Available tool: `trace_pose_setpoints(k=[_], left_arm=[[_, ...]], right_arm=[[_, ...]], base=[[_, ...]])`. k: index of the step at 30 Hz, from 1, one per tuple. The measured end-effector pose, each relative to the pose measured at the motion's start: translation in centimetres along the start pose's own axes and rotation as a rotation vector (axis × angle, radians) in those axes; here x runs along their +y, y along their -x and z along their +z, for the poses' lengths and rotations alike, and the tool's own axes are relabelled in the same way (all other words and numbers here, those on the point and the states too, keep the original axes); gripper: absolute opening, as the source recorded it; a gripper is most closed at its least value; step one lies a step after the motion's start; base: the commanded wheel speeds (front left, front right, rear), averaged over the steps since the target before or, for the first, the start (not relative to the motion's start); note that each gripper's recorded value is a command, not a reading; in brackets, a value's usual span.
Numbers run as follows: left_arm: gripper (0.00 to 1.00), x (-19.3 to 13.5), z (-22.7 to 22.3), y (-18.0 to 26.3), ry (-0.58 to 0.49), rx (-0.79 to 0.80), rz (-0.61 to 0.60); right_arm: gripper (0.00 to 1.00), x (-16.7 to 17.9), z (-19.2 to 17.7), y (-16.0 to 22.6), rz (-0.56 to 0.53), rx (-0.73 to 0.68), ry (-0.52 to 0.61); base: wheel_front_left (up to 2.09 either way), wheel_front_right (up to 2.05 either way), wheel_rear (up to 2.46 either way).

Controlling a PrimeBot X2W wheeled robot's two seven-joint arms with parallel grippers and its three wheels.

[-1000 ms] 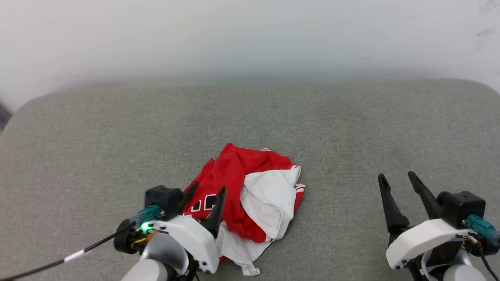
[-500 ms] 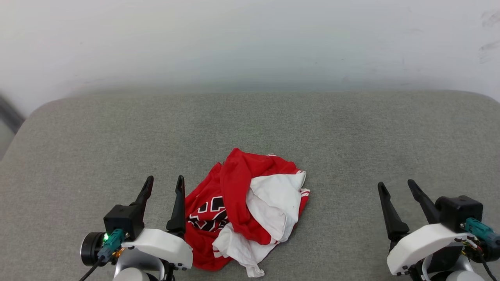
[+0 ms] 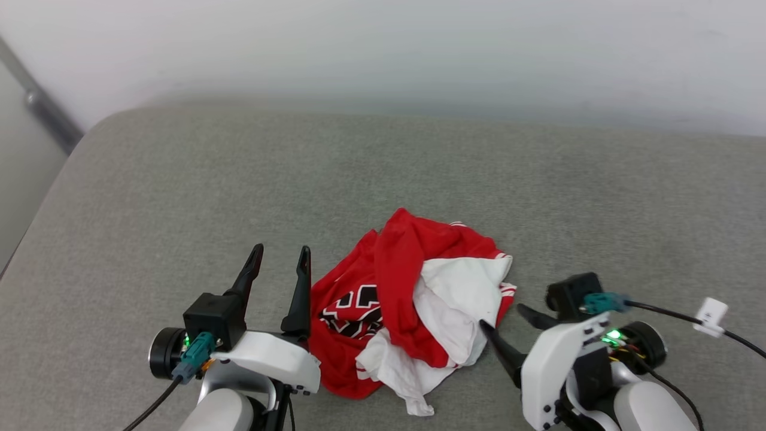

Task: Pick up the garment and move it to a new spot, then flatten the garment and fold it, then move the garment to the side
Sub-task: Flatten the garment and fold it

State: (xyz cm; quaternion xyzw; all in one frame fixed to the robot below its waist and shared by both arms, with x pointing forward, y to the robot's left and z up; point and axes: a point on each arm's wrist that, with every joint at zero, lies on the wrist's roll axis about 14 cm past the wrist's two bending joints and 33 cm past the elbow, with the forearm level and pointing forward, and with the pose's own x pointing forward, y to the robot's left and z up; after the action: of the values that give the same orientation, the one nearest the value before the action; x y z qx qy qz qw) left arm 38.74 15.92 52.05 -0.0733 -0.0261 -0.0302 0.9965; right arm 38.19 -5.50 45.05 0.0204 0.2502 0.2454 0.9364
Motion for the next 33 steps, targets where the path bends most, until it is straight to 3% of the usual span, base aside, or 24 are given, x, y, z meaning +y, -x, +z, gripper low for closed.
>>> trace_pose_setpoints(k=[8,9,10,11,15,17,23,28,33], left_arm=[[1.00,1.2,-0.4,-0.6,-0.002,0.005,0.035],[1.00,1.3,-0.7,-0.6,-0.002,0.014,0.041],[1.00,1.5,-1.0,-0.6,-0.001,0.021,0.046],[1.00,1.6,-1.3,-0.6,0.000,0.028,0.050],[1.00,1.7,-1.9,-0.8,0.010,0.043,0.054],[1.00,1.6,-2.1,-0.9,0.011,0.047,0.053],[1.00,0.6,-2.5,-1.4,0.021,0.055,0.020],[1.00,-0.5,-2.8,-1.8,0.023,0.059,-0.013],[1.00,-1.4,-3.1,-2.2,0.024,0.069,-0.042]], right_arm=[[1.00,3.2,-2.6,-3.2,0.149,0.205,0.081],[0.67,3.1,-3.1,-3.5,0.151,0.231,0.083],[0.05,2.8,-3.6,-3.7,0.147,0.259,0.092],[0.00,2.5,-4.0,-3.9,0.145,0.281,0.093],[0.00,2.0,-3.3,-4.6,0.141,0.280,0.099],[0.00,1.2,-1.5,-4.9,0.123,0.215,0.095],[0.00,-4.1,2.5,-4.2,-0.021,0.082,0.037],[0.00,-11.0,3.5,-1.6,-0.215,0.005,-0.108],[0.00,-17.7,-1.3,3.1,-0.437,0.019,-0.332]], base=[[0.00,0.00,0.00],[0.00,0.00,0.00],[0.00,0.00,0.00],[0.00,0.00,0.00],[0.00,0.00,0.00],[0.00,0.00,0.00],[0.00,0.00,0.00],[0.00,0.00,0.00],[0.00,0.00,0.00]])
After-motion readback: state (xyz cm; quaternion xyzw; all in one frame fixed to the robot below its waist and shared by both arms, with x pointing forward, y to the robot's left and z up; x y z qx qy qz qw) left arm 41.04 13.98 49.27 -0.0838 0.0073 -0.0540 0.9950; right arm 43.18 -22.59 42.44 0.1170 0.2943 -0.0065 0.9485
